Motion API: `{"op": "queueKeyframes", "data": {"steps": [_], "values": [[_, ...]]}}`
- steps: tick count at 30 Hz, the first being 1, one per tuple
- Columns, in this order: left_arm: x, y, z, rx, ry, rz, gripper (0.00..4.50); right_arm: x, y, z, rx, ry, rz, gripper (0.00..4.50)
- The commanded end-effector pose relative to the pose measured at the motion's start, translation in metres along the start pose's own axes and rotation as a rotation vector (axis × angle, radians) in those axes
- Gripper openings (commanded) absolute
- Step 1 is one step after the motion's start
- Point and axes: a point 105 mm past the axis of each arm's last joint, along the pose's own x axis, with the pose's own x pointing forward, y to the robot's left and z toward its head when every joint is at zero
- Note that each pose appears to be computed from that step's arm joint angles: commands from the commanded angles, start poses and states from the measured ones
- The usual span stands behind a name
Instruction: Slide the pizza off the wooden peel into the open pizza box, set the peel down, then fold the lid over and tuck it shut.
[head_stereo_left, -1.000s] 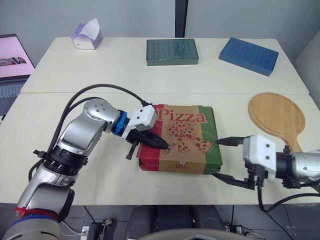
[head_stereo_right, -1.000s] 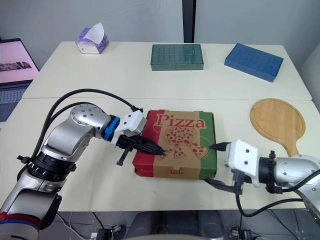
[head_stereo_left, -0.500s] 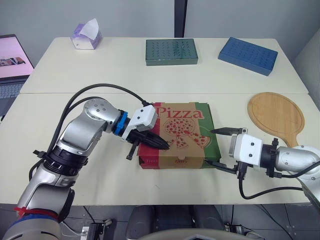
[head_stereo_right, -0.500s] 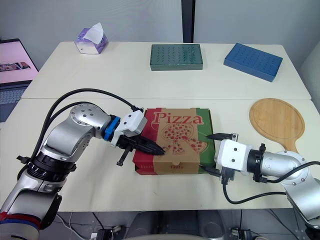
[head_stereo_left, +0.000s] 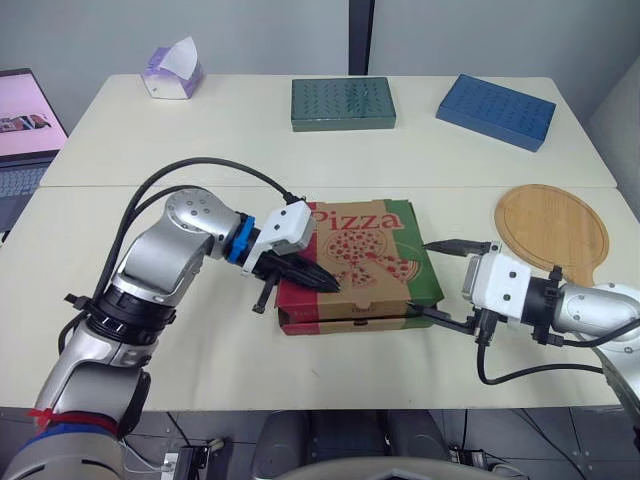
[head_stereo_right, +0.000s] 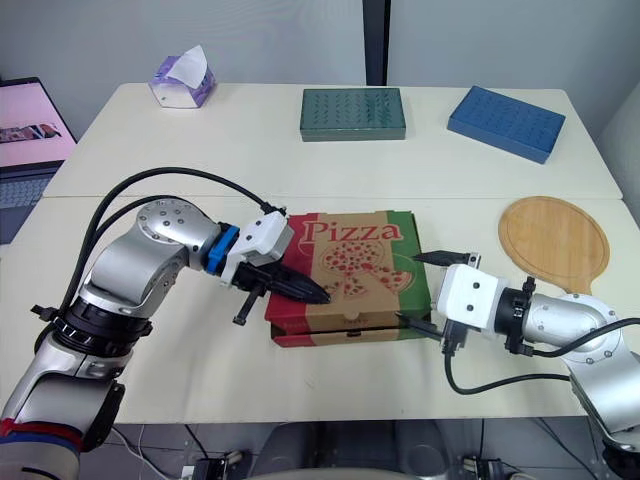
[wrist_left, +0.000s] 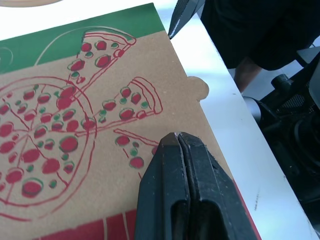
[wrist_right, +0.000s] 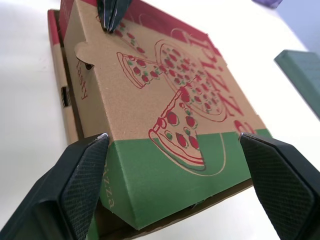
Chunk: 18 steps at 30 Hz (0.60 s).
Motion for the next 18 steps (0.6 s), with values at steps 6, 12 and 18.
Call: {"op": "queueKeyframes", "data": {"steps": [6, 12, 18], "values": [[-0.002, 0.001, 0.004, 0.033, -0.002, -0.002, 0.00, -0.005, 0.005, -0.001, -0.035, 0.021, 0.005, 4.46], [0.001, -0.001, -0.001, 0.029, 0.010, -0.004, 0.00, -0.002, 0.009, -0.007, -0.065, 0.037, -0.001, 4.46], [-0.001, 0.000, 0.003, 0.028, -0.001, -0.003, 0.00, 0.003, 0.007, -0.002, -0.108, 0.008, -0.025, 4.46]]}}
